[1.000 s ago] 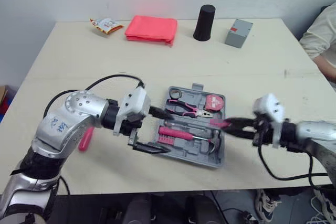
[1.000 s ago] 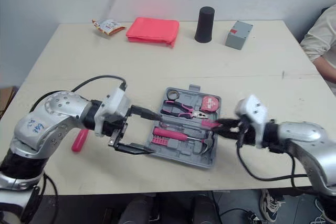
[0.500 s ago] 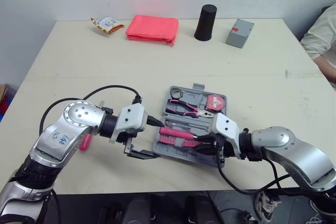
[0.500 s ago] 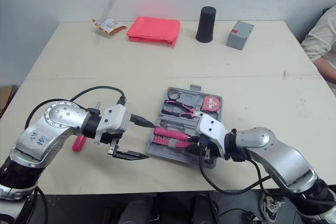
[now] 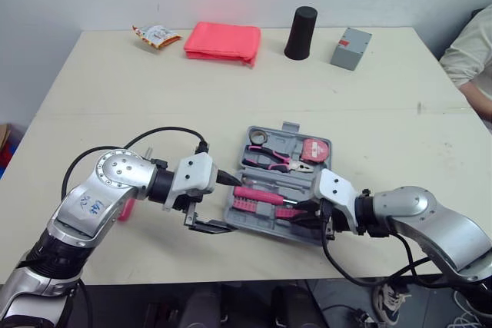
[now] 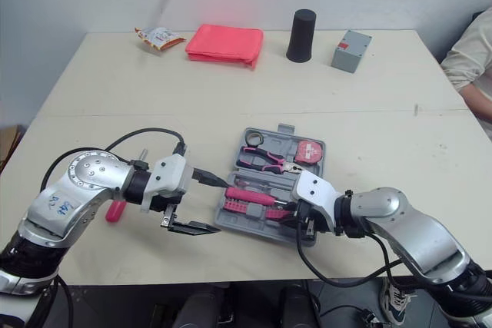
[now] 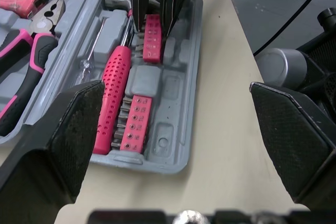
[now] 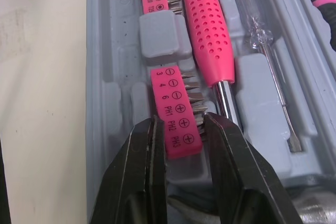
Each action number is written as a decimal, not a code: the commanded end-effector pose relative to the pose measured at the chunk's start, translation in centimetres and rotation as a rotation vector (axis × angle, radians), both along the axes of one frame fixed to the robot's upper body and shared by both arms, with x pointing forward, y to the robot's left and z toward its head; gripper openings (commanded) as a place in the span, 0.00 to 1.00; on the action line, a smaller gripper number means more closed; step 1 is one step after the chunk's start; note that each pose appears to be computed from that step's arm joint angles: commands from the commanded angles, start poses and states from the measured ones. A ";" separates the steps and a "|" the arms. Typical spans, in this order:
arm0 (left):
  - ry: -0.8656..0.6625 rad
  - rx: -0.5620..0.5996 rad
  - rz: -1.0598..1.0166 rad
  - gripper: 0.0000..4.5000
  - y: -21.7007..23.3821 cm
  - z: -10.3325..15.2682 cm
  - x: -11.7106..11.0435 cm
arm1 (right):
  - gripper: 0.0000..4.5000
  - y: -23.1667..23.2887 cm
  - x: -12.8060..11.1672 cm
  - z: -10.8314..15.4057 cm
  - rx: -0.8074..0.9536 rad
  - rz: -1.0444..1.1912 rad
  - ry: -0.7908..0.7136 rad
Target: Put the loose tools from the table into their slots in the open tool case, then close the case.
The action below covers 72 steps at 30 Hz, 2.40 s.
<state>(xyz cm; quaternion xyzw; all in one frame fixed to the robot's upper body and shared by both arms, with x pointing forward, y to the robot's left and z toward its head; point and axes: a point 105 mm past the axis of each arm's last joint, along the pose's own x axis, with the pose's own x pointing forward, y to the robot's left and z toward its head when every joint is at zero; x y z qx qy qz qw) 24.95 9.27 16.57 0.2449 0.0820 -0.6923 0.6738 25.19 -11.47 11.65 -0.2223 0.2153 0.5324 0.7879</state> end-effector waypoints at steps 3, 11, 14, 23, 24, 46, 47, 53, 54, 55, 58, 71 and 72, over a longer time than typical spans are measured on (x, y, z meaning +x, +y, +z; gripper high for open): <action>-0.071 0.005 -0.027 1.00 -0.6 0.8 -0.2 | 0.16 0.7 -0.1 -0.2 0.012 0.001 -0.013; -0.066 0.001 -0.030 1.00 -0.8 0.7 -0.5 | 0.46 1.6 -0.4 1.7 0.124 0.013 0.012; -0.067 0.002 -0.030 1.00 -0.8 0.7 -0.4 | 0.79 1.4 -0.7 3.1 0.176 0.034 0.032; -0.066 -0.006 -0.041 1.00 -1.2 0.8 -0.2 | 0.71 0.1 0.1 2.6 0.296 0.145 -0.066; -0.065 -0.008 -0.041 1.00 -1.3 0.8 -0.2 | 0.61 0.2 -0.1 2.3 0.301 0.170 -0.065; -0.037 -0.069 0.104 1.00 -0.2 1.2 0.5 | 0.02 -1.0 0.6 -0.8 0.219 0.044 -0.034; -0.021 -0.103 0.159 1.00 0.3 1.3 0.6 | 0.02 -1.3 0.9 0.5 0.257 0.020 -0.063; 0.082 -0.359 0.588 1.00 6.5 2.4 0.4 | 0.39 -6.7 0.0 5.4 0.334 -0.095 -0.081; 0.091 -0.393 0.683 1.00 8.5 2.4 -0.1 | 0.53 -8.3 -0.1 6.0 0.325 -0.135 -0.085; 0.092 -0.405 0.768 1.00 10.3 2.2 -0.8 | 0.63 -9.7 -0.1 6.3 0.311 -0.180 -0.085; 0.075 -0.383 1.046 1.00 16.3 0.8 -3.2 | 0.96 -14.0 -0.5 6.5 0.260 -0.301 -0.086; 0.043 -0.330 1.563 1.00 26.8 -2.5 -11.5 | 0.98 -23.7 0.2 6.8 0.153 -0.582 -0.172; 0.039 -0.333 1.541 1.00 26.1 -2.5 -11.0 | 0.98 -22.9 0.5 7.2 0.173 -0.550 -0.179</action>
